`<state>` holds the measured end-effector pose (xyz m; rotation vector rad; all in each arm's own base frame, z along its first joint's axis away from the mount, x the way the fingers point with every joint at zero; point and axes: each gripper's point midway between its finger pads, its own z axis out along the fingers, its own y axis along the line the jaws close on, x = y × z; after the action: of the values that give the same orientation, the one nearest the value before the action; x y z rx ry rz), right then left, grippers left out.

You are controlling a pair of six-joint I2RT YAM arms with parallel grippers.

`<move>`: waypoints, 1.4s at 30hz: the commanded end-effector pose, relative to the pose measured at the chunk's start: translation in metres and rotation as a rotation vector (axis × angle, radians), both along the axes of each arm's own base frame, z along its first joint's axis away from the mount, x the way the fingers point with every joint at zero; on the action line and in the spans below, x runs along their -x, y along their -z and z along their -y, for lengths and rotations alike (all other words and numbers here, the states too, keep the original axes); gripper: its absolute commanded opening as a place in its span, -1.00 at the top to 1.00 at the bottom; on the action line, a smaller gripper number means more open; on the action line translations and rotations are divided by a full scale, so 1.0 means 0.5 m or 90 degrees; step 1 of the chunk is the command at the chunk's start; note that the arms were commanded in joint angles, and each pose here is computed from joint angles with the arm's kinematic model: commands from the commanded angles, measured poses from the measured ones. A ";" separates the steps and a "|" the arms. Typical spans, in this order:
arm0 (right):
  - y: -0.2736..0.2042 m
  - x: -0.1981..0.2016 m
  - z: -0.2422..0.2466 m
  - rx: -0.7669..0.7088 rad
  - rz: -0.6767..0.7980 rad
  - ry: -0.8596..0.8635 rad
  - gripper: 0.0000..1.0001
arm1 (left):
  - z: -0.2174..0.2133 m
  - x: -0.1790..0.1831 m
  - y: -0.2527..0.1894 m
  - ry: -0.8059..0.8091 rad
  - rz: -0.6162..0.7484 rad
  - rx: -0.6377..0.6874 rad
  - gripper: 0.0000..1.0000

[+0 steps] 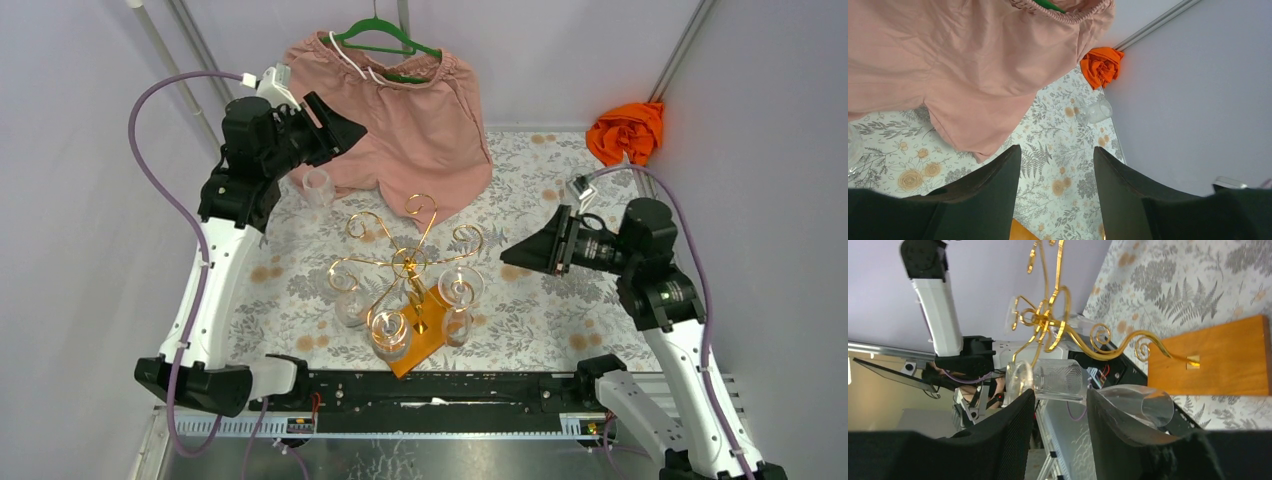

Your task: Take the wine glass off the wine glass rack

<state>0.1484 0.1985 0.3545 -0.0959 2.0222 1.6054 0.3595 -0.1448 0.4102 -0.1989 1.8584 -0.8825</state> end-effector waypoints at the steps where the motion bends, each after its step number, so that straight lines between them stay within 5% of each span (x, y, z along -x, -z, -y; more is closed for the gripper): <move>1: 0.002 0.010 -0.021 -0.018 -0.013 -0.014 0.00 | 0.008 0.015 -0.027 0.014 0.034 0.010 -0.26; 18: 0.008 0.043 -0.108 -0.021 -0.023 -0.098 0.01 | -0.001 0.029 -0.020 0.003 0.035 0.002 -0.26; 42: -0.008 0.052 -0.123 -0.018 -0.023 -0.076 0.91 | -0.003 0.039 -0.013 0.003 0.034 0.000 -0.26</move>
<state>0.1190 0.2615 0.3495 -0.1940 2.0839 1.7495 0.3427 -0.1417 0.4074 -0.1988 1.8510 -0.8830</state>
